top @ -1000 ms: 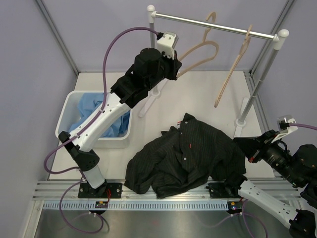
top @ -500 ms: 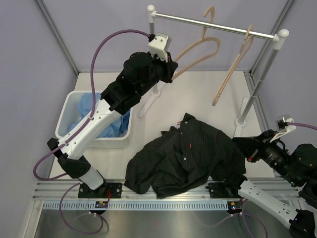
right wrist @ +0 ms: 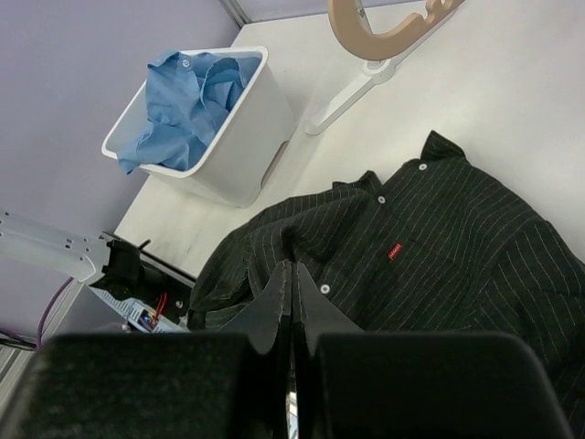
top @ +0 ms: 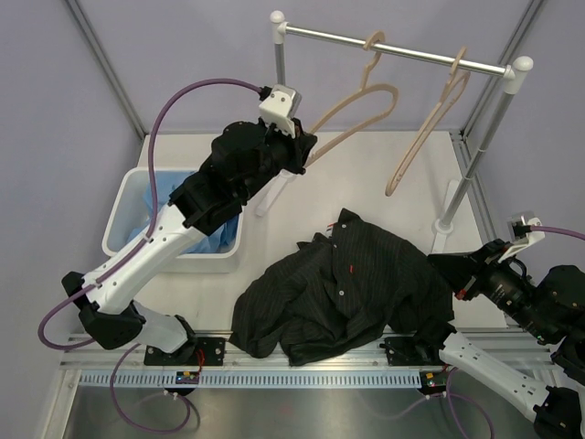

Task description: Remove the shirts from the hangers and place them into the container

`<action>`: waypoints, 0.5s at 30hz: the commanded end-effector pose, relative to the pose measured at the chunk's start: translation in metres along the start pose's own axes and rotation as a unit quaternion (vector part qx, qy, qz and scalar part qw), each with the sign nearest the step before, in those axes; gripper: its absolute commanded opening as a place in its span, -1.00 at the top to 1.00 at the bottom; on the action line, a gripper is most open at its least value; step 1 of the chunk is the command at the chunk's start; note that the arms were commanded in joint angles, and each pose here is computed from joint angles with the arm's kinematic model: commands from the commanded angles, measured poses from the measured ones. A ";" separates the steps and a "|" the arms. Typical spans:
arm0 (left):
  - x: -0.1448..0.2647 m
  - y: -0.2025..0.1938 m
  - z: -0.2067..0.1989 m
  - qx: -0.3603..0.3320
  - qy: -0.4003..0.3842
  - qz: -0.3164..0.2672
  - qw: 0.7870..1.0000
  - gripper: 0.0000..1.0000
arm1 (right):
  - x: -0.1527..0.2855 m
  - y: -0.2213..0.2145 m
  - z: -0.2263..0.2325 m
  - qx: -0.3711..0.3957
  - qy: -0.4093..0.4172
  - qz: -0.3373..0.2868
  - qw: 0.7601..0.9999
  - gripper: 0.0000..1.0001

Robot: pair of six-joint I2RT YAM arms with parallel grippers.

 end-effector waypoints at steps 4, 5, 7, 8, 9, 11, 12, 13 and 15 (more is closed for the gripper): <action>0.023 0.012 0.004 0.028 0.009 -0.038 0.999 -0.43 | -0.005 0.006 0.007 -0.011 0.017 -0.009 1.000 1.00; 0.027 0.004 0.007 0.030 0.015 -0.020 0.999 -0.56 | -0.008 0.007 0.008 -0.010 0.015 -0.006 1.000 0.97; 0.043 -0.011 0.012 0.046 0.018 0.002 0.999 -0.78 | -0.010 0.008 0.009 -0.008 0.016 -0.003 1.000 0.59; 0.051 -0.023 0.018 0.050 0.032 0.026 0.998 -0.83 | -0.012 0.009 0.009 -0.006 0.015 -0.002 1.000 0.51; 0.058 -0.033 0.020 0.067 0.038 0.040 0.996 -0.88 | -0.013 0.009 0.010 -0.003 0.016 0.000 1.000 0.38; 0.078 -0.071 0.029 0.074 0.037 0.096 0.992 -0.97 | -0.016 0.010 0.011 0.000 0.017 0.001 1.000 -0.11; 0.084 -0.086 0.029 0.091 0.035 0.117 0.988 -0.97 | -0.017 0.012 0.012 0.001 0.021 -0.001 1.000 -0.19; 0.088 -0.104 0.029 0.095 0.026 0.141 0.985 -0.97 | -0.018 0.013 0.013 0.002 0.023 -0.002 1.000 -0.28; 0.095 -0.158 0.032 0.108 0.022 0.202 0.973 -0.97 | -0.021 0.012 0.014 0.005 0.025 0.000 1.000 -0.32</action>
Point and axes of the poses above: each gripper's point midway between its finger pads, its own x axis back along the fingers, its own z axis along the line the jaws close on, y = z × x, the point moved 6 cm from there along x, back along the fingers, and after that the axes turned 8 degrees about x, right-handed, at the moved point
